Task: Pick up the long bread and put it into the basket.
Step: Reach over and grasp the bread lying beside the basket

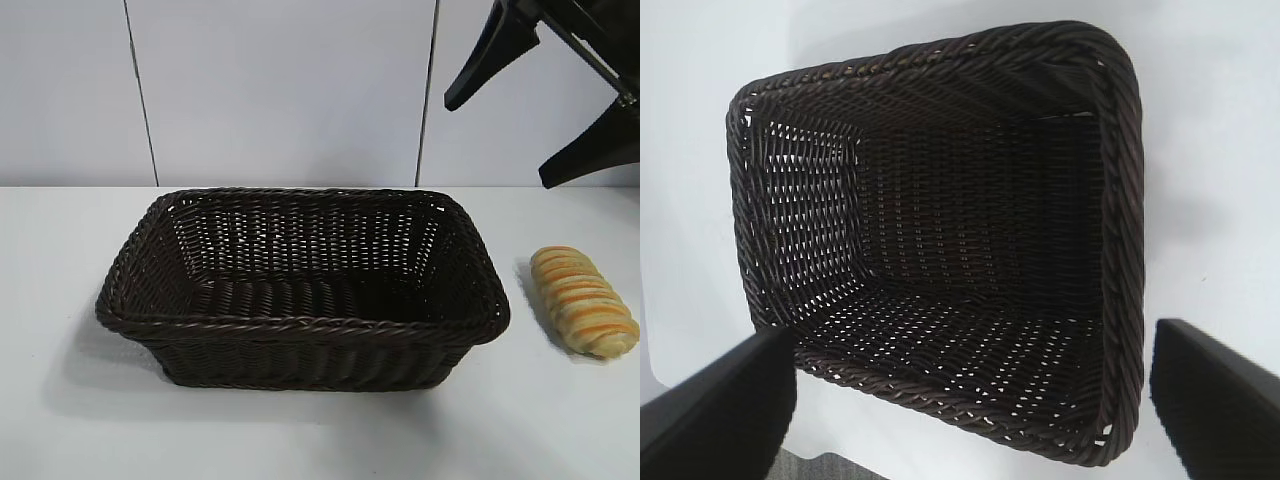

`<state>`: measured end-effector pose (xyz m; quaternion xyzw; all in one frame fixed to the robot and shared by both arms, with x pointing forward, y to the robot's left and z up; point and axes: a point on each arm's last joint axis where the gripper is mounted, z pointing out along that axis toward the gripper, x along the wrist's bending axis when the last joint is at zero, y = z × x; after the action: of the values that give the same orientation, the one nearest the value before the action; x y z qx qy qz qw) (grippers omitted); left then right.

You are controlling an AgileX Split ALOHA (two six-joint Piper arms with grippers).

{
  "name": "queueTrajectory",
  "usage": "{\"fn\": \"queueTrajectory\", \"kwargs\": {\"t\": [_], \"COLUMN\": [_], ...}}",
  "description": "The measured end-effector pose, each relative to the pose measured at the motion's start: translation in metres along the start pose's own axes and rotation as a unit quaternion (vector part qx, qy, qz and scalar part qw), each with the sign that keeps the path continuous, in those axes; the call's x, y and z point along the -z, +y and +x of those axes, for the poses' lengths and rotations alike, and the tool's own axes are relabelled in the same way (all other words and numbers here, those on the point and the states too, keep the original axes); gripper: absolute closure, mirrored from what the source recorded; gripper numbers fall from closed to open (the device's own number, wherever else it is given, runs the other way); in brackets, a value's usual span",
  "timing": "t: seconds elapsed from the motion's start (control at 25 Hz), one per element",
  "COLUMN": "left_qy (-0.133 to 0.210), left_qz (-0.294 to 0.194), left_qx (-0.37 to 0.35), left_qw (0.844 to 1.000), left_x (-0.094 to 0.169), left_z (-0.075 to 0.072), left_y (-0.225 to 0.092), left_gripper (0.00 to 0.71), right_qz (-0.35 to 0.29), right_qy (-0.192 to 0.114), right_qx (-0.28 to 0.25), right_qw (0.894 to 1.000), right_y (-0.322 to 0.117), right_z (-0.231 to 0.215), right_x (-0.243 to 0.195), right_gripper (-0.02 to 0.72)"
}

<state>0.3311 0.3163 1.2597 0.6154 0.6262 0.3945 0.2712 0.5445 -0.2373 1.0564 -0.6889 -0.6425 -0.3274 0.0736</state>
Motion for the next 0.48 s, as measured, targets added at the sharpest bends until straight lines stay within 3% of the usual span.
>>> {"fn": "queueTrajectory", "kwargs": {"t": [0.24,0.48], "left_qy": [0.006,0.005], "left_qz": [-0.059,-0.078], "left_qx": [0.015,0.022], "left_qw": [0.998,0.997], "left_x": [0.044,0.059], "left_z": [0.002,0.0], "left_y": [-0.056,-0.115], "left_gripper": [0.016,0.016], "right_qz": [0.0,0.0], "right_qy": [0.0,0.0], "right_qx": [0.001,0.002], "right_qw": [1.0,1.0], "right_y": [0.0,0.0], "right_z": [0.0,0.0], "right_x": [0.0,0.0], "right_gripper": [0.042,0.042]}}
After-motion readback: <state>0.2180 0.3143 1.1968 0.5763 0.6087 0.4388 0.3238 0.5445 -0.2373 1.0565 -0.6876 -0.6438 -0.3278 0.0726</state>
